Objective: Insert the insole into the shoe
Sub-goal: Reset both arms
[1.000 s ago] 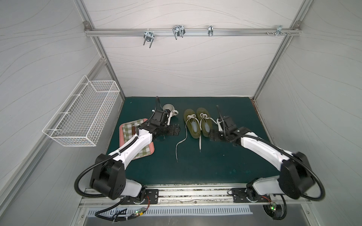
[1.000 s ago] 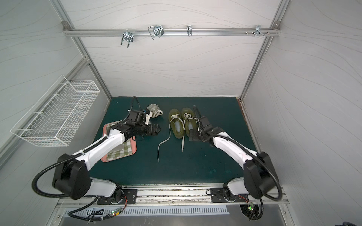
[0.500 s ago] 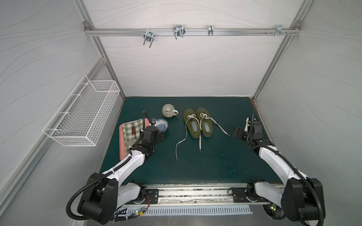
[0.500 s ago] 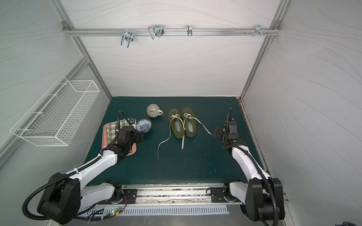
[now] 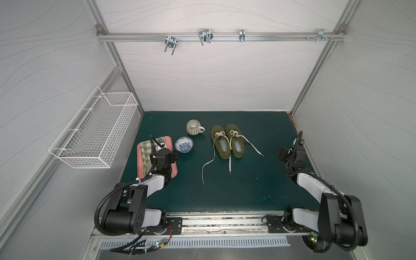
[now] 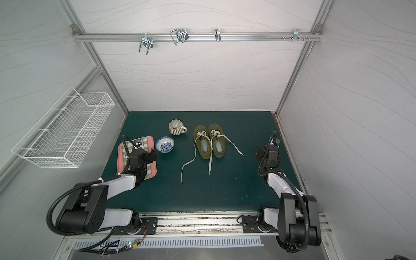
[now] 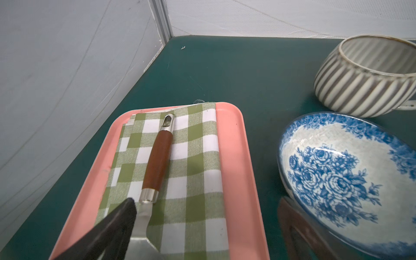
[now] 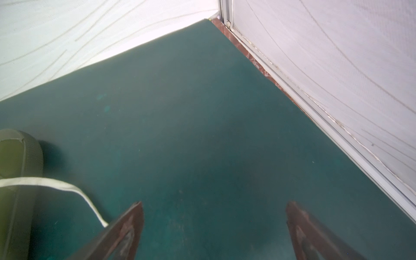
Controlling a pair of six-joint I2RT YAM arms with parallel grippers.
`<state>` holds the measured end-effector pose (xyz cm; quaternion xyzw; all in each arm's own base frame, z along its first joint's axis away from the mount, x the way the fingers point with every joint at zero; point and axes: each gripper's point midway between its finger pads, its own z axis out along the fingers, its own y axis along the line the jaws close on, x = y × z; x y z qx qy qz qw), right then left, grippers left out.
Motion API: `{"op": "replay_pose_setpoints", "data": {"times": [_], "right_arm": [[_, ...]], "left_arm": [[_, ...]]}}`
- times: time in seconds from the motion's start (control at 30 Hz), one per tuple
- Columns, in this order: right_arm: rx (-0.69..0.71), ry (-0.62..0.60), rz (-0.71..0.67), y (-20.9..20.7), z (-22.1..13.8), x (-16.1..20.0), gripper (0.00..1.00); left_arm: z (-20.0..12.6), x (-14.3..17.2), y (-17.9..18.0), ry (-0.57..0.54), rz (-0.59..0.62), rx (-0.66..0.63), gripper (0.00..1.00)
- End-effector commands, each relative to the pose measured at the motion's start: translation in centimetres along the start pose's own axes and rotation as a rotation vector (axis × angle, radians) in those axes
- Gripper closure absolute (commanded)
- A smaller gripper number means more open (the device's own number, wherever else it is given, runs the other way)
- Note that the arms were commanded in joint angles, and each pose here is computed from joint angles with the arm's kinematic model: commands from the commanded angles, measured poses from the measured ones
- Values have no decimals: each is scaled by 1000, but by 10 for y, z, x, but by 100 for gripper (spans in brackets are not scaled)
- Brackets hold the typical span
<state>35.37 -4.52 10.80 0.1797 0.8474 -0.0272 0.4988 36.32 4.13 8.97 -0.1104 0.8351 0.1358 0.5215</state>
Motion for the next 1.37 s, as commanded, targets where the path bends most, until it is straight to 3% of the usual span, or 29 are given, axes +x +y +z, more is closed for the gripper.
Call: {"op": "replay_pose_setpoints", "data": {"times": [0.0, 0.13, 0.27, 0.5, 0.6, 0.67, 0.8, 1.33], "right_arm": [[-28, -118, -9, 3, 2, -17, 1], [-89, -155, -4, 8, 3, -10, 1], [-265, -196, -61, 36, 0, -2, 1], [-353, -224, -116, 52, 10, 10, 1], [-359, -237, -182, 65, 16, 15, 1], [-351, -148, -221, 73, 23, 20, 1], [-313, -84, -313, 89, 35, 24, 1], [-307, -98, -309, 88, 35, 22, 1]], "left_arm": [[14, -29, 1, -105, -67, -27, 1], [21, -24, -3, -75, -77, 19, 1], [18, -20, -8, -131, -75, 65, 1], [24, -17, -27, -68, -30, 183, 1], [27, -17, -26, -49, -48, 198, 1], [27, -16, -25, -49, -48, 198, 1], [27, -17, -26, -50, -48, 199, 1], [28, -16, -25, -37, -55, 214, 1]]}}
